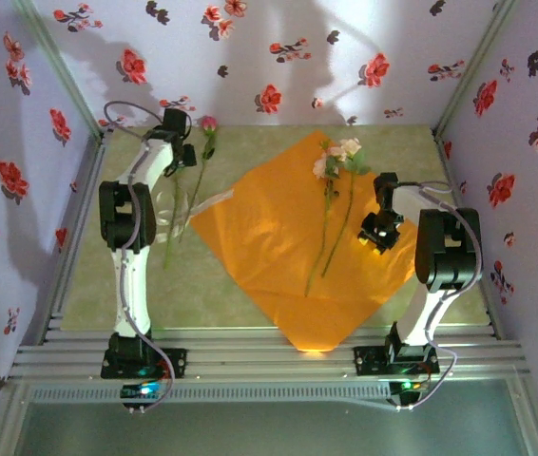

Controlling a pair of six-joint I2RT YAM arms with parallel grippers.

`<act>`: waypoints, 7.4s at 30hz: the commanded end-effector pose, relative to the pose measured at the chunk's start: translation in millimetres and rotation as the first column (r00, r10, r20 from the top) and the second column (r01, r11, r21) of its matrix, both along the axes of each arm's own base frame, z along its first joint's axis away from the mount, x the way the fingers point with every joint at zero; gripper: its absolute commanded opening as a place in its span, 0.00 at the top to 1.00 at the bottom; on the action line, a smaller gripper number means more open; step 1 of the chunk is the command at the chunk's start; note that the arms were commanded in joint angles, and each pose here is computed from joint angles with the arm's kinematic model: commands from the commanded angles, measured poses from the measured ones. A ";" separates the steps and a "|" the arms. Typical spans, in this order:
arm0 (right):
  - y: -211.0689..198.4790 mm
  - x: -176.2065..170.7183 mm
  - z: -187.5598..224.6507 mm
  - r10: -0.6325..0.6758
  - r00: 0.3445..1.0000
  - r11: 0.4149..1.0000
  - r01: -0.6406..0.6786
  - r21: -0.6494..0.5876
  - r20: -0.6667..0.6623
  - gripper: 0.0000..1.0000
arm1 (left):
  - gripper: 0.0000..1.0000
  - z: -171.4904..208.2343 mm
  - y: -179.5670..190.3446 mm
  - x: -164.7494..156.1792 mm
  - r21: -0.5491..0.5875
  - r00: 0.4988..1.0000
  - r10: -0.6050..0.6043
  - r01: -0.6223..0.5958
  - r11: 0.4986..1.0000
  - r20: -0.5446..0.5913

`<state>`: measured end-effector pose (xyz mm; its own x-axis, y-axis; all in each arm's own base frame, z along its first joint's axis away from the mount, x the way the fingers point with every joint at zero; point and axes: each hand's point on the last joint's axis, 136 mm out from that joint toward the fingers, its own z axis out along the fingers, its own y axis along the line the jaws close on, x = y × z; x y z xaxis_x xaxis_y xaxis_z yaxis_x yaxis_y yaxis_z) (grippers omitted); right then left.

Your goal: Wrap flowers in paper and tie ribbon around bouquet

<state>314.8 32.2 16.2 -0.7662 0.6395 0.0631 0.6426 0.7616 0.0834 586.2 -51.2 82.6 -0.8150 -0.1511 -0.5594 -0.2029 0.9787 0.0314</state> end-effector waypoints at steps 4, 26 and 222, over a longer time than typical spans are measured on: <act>-5.0 -3.0 5.1 0.007 1.000 1.000 -0.008 -0.019 -0.026 0.63 | 0.42 -21.9 17.1 16.1 0.047 0.997 0.055 -0.053 0.997 -0.045; -4.3 0.8 8.2 0.007 1.000 1.000 -0.008 -0.016 -0.021 0.63 | 1.00 9.9 21.0 20.0 0.058 0.996 0.090 -0.090 0.994 -0.011; -4.6 -17.1 -1.8 0.021 1.000 1.000 -0.021 -0.012 -0.023 0.59 | 1.00 94.9 -380.0 -145.4 -0.654 0.922 -0.375 0.344 0.674 0.099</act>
<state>298.3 32.0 15.7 -0.7750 0.6279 0.0710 0.6319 0.7708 0.0808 455.0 -383.9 173.5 -0.8862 -0.1066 -0.4509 0.1580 0.8453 -0.5104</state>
